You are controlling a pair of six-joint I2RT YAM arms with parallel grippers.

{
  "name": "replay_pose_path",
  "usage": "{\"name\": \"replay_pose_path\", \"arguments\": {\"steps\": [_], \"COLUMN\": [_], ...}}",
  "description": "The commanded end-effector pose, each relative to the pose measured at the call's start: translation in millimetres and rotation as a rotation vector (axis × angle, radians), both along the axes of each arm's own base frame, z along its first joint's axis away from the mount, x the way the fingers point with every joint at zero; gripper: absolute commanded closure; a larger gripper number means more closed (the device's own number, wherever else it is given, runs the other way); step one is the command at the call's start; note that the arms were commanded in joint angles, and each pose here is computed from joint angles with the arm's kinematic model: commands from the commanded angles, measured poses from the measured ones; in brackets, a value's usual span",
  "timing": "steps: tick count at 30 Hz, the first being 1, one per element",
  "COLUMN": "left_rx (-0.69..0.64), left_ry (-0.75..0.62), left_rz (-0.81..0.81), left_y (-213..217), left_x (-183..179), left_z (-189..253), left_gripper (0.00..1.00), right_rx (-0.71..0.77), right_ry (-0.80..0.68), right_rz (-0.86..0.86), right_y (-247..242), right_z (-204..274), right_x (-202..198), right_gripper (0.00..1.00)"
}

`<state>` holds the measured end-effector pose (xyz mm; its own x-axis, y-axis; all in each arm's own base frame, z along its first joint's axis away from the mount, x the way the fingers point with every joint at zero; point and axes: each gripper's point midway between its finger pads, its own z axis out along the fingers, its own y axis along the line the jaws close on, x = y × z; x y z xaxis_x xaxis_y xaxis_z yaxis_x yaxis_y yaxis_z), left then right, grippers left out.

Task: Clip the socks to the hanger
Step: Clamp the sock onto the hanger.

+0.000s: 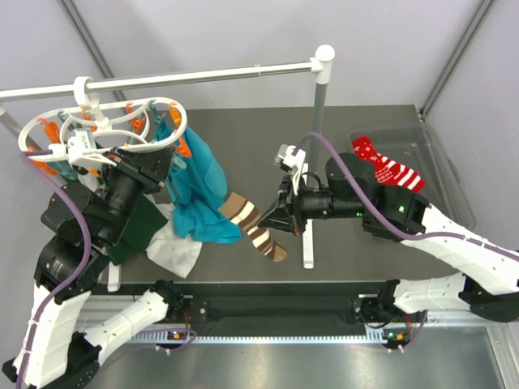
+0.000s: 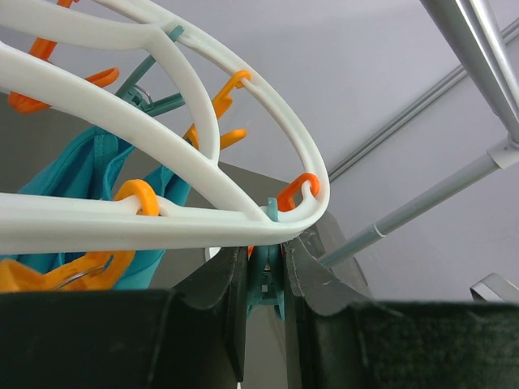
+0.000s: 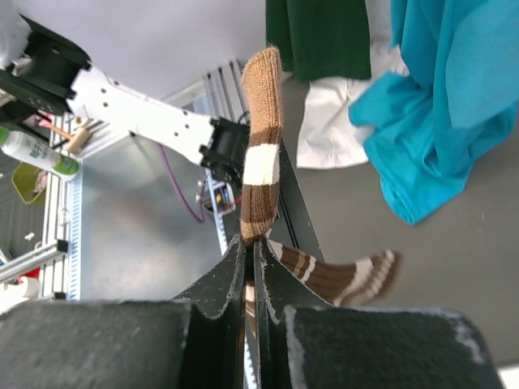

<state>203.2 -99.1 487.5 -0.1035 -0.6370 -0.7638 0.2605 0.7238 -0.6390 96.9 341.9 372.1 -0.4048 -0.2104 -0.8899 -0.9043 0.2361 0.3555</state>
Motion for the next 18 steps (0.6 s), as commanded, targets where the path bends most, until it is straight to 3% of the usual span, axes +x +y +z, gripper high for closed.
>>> {"name": "replay_pose_path", "arguments": {"steps": [1, 12, 18], "left_rx": [0.029, -0.013, -0.016], "left_ry": [0.04, -0.011, -0.005], "left_rz": [-0.033, -0.161, -0.154], "left_y": [-6, -24, -24], "left_x": [-1, -15, -14], "left_z": [-13, 0, -2], "left_gripper": [1.0, 1.0, 1.0], "right_rx": [0.096, 0.238, 0.235], "right_ry": [-0.043, -0.03, -0.002], "right_rz": [0.015, 0.077, 0.089], "right_y": [15, 53, 62], "right_z": [29, 90, 85], "right_x": [7, 22, 30], "right_gripper": [1.0, 1.0, 1.0]}}
